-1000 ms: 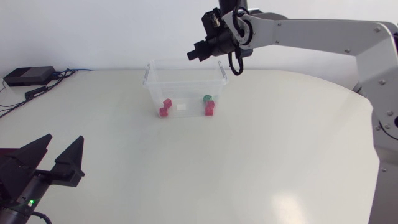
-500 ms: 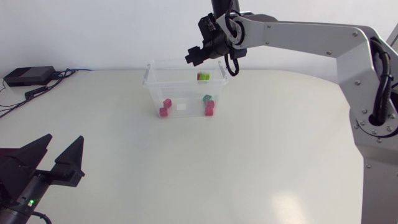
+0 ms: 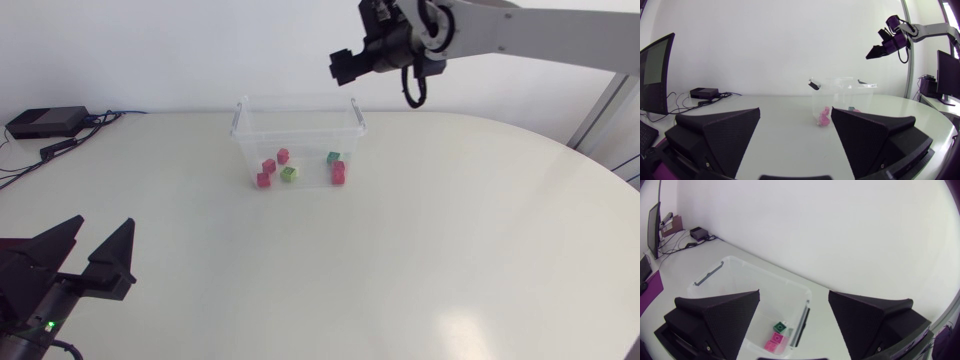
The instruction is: Place the duplo bricks in the container
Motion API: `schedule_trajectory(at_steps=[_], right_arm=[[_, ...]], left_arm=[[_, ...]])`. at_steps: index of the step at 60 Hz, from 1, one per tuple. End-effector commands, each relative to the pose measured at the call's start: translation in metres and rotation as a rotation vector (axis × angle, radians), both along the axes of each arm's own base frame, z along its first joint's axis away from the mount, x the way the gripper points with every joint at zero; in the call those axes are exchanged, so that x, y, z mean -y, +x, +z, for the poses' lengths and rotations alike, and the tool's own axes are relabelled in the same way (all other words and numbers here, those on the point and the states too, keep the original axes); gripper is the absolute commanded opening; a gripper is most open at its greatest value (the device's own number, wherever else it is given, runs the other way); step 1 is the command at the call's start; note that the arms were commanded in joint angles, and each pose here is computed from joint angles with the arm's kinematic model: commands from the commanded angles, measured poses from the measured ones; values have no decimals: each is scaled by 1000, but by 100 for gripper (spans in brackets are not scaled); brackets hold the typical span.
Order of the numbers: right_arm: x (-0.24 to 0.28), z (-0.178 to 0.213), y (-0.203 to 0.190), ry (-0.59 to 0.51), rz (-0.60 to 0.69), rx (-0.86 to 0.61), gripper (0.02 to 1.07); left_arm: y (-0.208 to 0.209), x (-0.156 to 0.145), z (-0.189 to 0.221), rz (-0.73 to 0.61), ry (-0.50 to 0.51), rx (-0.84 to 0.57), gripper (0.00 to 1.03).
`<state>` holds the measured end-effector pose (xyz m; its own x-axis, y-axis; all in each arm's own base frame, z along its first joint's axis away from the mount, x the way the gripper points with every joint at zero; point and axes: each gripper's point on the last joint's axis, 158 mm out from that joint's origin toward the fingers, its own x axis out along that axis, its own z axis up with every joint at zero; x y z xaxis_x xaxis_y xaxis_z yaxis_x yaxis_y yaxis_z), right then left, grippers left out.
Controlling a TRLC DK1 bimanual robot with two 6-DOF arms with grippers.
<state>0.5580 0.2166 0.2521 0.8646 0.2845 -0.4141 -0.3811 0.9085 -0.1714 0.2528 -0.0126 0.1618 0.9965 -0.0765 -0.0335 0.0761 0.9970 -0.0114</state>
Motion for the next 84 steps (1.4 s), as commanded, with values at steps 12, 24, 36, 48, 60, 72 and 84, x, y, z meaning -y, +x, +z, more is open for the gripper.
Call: schedule_trajectory(at_steps=[12,24,36,48,60,72,84], right_arm=[[73,31,-36,27,-122,79,102],[129,40,-76,16,-199,130,102],[177,32,-119,-4,-277,160,102],[202,20,-167,-35,-313,216,102],[220,21,-215,-46,-350,276,102],[229,5,-261,-54,-372,332,102],[228,-13,-277,0,-374,348,102]], left_arm=[[0,1,-4,-1,-21,3,99],[0,1,-4,-1,-21,2,99],[0,0,-4,0,-21,2,99],[0,1,-4,-1,-21,3,99],[0,1,-4,-1,-21,2,99],[0,0,-4,0,-21,2,99],[1,-1,-6,11,-16,-3,99]])
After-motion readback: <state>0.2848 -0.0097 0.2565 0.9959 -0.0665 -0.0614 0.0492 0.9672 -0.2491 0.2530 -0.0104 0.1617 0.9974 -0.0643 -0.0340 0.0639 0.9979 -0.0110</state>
